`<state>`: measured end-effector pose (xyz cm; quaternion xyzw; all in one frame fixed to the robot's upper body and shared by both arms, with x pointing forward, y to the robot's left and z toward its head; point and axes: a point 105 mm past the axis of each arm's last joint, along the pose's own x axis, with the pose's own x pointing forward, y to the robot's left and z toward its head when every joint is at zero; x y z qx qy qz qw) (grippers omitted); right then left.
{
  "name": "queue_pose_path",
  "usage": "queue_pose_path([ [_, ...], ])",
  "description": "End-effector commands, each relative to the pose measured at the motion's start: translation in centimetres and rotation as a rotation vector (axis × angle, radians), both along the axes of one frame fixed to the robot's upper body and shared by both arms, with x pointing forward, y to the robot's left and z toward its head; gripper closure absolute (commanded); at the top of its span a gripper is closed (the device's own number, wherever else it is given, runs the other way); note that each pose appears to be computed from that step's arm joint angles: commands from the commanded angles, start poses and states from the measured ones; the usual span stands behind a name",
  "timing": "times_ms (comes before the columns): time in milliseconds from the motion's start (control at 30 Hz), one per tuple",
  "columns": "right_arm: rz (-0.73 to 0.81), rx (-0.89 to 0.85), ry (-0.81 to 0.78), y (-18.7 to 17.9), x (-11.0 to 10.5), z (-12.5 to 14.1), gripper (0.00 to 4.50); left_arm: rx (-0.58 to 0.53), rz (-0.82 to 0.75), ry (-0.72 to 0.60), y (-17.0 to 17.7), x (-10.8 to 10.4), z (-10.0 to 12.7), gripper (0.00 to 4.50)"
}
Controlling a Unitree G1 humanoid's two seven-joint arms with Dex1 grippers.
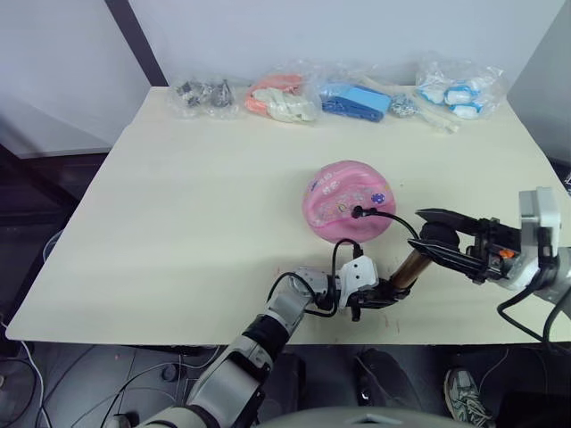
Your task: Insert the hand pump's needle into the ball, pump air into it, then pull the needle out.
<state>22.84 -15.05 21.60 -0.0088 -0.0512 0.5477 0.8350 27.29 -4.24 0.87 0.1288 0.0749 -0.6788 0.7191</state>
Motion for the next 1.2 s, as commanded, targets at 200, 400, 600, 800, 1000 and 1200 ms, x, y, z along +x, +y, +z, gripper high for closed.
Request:
queue_pose_path([
  [200, 0.062, 0.02, -0.116, 0.4, -1.7, 4.9, 2.48, 0.024, 0.052, 0.0, 0.8, 0.9, -0.5, 3.43],
  [400, 0.037, 0.018, -0.166, -0.3, -1.8, 7.3, 2.48, 0.032, 0.052, -0.002, 0.8, 1.0, -0.5, 3.43],
  [600, 0.045, -0.02, -0.201, -0.2, -2.1, 8.8, 2.48, 0.036, 0.049, -0.004, 0.7, 1.1, -0.5, 3.43],
  [800, 0.095, -0.009, -0.146, -0.1, -2.5, 9.7, 2.48, 0.039, 0.045, -0.007, 0.6, 1.1, -0.7, 3.43],
  [1000, 0.089, -0.047, -0.058, 0.3, -1.8, 5.7, 2.48, 0.038, 0.036, -0.014, 0.2, 1.0, -0.7, 3.43],
  [1200, 0.078, -0.047, -0.029, 0.5, -1.5, 2.6, 2.48, 0.035, 0.035, -0.015, 0.1, 0.9, -0.8, 3.43],
])
